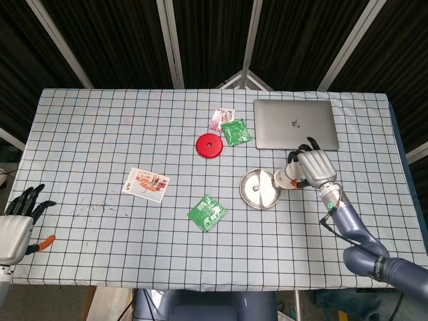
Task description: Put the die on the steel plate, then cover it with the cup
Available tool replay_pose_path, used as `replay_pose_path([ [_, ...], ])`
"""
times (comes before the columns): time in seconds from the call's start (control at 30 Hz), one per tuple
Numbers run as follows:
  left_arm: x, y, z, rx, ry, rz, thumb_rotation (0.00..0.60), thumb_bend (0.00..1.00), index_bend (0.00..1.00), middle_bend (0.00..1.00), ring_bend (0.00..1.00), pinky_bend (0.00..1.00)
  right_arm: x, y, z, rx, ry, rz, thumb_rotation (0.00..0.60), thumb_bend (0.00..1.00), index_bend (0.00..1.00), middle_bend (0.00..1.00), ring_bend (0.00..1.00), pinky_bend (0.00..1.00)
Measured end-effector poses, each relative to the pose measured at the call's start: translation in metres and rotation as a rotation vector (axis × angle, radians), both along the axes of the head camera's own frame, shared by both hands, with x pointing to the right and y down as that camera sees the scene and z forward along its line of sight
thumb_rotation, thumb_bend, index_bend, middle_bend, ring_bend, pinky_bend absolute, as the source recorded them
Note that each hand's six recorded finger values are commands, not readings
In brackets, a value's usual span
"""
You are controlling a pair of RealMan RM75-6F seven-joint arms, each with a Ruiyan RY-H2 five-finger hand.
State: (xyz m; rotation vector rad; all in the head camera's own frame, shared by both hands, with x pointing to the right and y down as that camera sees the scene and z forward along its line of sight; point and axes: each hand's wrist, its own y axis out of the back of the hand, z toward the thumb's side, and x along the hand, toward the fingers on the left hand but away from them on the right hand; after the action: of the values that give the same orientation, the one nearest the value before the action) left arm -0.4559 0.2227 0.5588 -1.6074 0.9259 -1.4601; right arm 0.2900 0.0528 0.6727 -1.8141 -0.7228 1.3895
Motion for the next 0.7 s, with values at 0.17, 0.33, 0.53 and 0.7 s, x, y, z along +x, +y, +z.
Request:
replay_pose_path([
  [0.17, -0.003, -0.001, -0.002, 0.001, 0.012, -0.003, 0.600, 0.26, 0.27, 0.00, 0.00, 0.13, -0.035, 0.003, -0.007, -0.002, -0.022, -0.034, 0.600, 0.34, 0.48, 0.46, 0.22, 0.00],
  [0.33, -0.004, -0.002, -0.002, -0.007, 0.019, -0.002, 0.600, 0.26, 0.27, 0.00, 0.00, 0.13, -0.063, 0.006, -0.006, -0.004, -0.040, -0.046, 0.600, 0.34, 0.48, 0.46, 0.22, 0.00],
  [0.53, -0.005, -0.002, -0.002, -0.012, 0.019, -0.006, 0.600, 0.26, 0.27, 0.00, 0.00, 0.13, -0.073, 0.010, 0.002, -0.011, -0.043, -0.045, 0.600, 0.35, 0.48, 0.46, 0.22, 0.00],
  [0.7, -0.004, -0.002, -0.001, -0.013, 0.017, -0.004, 0.600, 0.26, 0.27, 0.00, 0.00, 0.13, -0.075, 0.013, 0.007, -0.015, -0.046, -0.045, 0.600, 0.35, 0.48, 0.46, 0.22, 0.00],
])
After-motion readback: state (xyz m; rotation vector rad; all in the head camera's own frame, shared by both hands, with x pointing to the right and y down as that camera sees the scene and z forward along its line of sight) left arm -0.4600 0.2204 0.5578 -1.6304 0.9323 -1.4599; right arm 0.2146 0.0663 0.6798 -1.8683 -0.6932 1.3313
